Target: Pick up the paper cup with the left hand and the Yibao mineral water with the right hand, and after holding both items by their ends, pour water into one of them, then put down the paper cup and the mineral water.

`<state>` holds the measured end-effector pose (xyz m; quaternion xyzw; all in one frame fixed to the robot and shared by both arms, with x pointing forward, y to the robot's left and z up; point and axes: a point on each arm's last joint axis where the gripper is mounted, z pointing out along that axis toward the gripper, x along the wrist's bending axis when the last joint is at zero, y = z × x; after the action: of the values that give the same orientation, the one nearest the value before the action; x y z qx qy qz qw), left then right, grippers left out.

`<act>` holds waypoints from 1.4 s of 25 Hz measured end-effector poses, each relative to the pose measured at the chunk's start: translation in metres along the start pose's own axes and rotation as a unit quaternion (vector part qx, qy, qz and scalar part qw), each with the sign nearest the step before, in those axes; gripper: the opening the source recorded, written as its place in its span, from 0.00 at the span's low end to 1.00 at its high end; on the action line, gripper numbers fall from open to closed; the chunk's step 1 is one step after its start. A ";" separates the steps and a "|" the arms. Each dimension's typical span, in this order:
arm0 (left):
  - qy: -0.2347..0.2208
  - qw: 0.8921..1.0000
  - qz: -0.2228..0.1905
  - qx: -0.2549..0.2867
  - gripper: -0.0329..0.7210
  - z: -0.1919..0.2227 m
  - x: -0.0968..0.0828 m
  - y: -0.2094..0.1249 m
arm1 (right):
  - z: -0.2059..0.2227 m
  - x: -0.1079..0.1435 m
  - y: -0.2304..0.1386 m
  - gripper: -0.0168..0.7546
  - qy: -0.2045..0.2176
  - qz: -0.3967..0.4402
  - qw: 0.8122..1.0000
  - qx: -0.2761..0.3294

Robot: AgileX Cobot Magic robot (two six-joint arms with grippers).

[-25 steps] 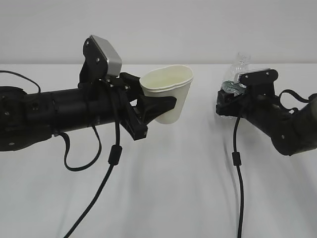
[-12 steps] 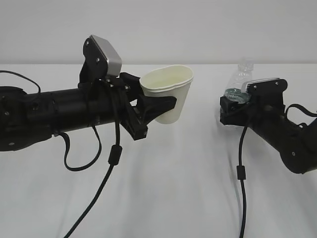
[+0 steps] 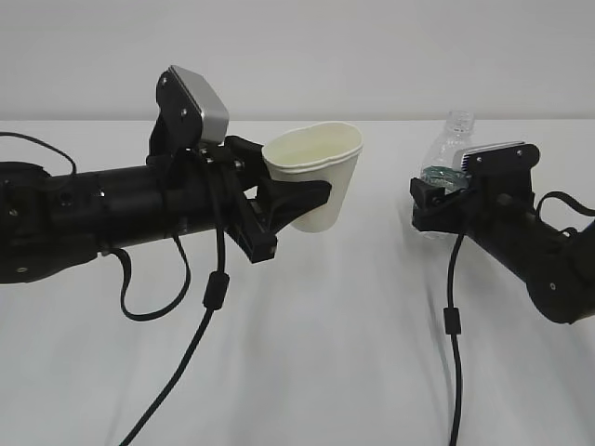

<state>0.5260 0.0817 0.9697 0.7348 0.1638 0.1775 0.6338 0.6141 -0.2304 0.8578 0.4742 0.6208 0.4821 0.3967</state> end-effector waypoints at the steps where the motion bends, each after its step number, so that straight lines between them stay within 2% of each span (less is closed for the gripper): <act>1: 0.000 1.000 0.000 0.000 0.53 0.000 0.000 0.000 | -0.001 0.000 -0.001 0.77 0.000 0.001 1.000 0.002; 7: 0.000 1.000 0.000 0.000 0.53 0.000 0.000 0.000 | -0.012 0.001 -0.008 0.77 0.001 0.002 1.000 0.011; 16: 0.000 1.000 0.000 0.000 0.53 0.000 0.000 0.000 | -0.032 0.002 0.008 0.77 0.001 0.001 1.000 -0.006; 35: 0.003 1.000 -0.004 -0.005 0.53 0.000 0.000 0.001 | -0.116 0.005 0.043 0.77 0.000 0.000 0.999 -0.035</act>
<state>0.5265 0.0818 0.9706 0.7307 0.1673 0.1780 0.6375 0.5115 -0.2472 0.9255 0.4605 0.6035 0.5033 0.4129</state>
